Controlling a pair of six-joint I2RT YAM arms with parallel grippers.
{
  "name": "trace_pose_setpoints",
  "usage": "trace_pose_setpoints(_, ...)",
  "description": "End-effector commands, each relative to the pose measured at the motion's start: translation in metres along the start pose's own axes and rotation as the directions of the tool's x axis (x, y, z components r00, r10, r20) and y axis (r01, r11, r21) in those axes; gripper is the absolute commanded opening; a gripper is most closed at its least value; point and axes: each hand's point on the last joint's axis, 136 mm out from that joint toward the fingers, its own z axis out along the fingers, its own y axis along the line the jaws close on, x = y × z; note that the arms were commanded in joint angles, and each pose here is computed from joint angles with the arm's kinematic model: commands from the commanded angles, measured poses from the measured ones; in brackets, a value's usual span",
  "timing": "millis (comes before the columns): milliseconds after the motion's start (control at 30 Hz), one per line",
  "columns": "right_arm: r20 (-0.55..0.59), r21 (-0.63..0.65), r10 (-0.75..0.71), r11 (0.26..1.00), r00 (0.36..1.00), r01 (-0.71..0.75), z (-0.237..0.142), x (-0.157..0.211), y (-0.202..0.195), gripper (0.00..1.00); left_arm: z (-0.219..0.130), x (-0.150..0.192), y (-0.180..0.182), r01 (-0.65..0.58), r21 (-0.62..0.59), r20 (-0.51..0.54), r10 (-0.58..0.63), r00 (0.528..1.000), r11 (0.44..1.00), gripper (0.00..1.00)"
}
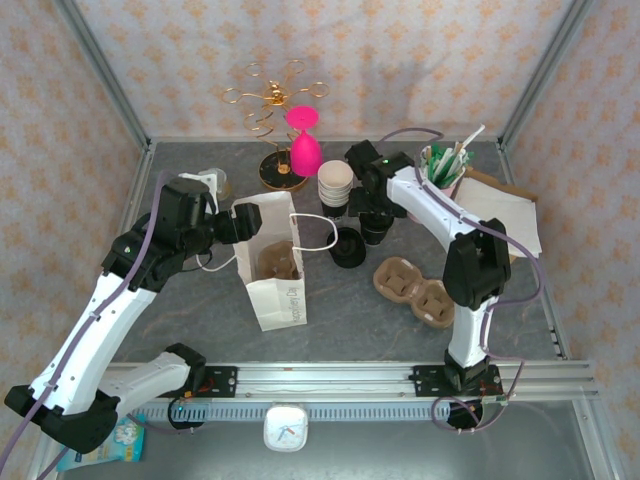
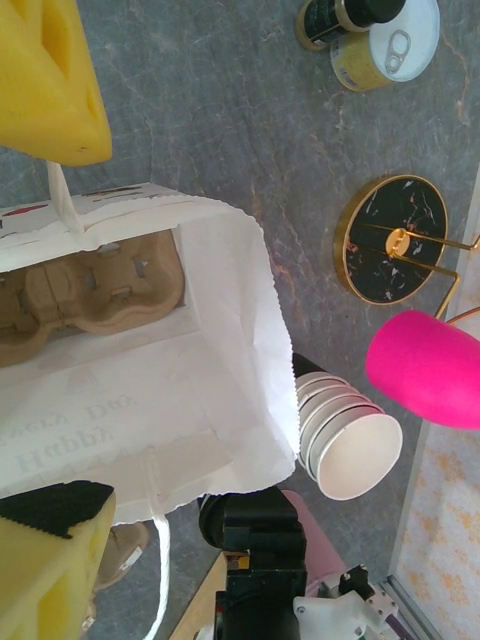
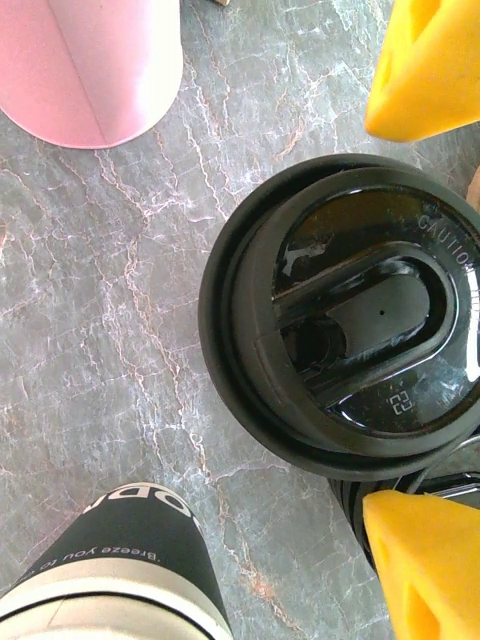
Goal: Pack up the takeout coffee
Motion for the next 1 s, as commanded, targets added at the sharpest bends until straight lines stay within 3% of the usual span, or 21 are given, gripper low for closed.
trace_pose_setpoints(0, -0.012, 0.02, -0.081, 0.997, 0.997, 0.081, 0.0, -0.001, -0.007, 0.92, -0.003, 0.003, 0.008, 0.016, -0.024, -0.001, -0.016, 1.0, 1.0, 0.84)
trace_pose_setpoints(167, 0.003, -0.092, -0.149, 0.985, 0.989, 0.148, -0.003, -0.002, 0.007, 0.91, -0.005, 0.003, 0.009, 0.027, -0.029, -0.003, -0.027, 1.0, 0.999, 0.84)
trace_pose_setpoints(967, -0.064, -0.052, -0.223, 0.974, 0.973, 0.22, 0.018, 0.011, -0.003, 0.87, -0.012, 0.007, 0.015, 0.048, -0.056, -0.019, -0.049, 0.999, 0.997, 0.84)
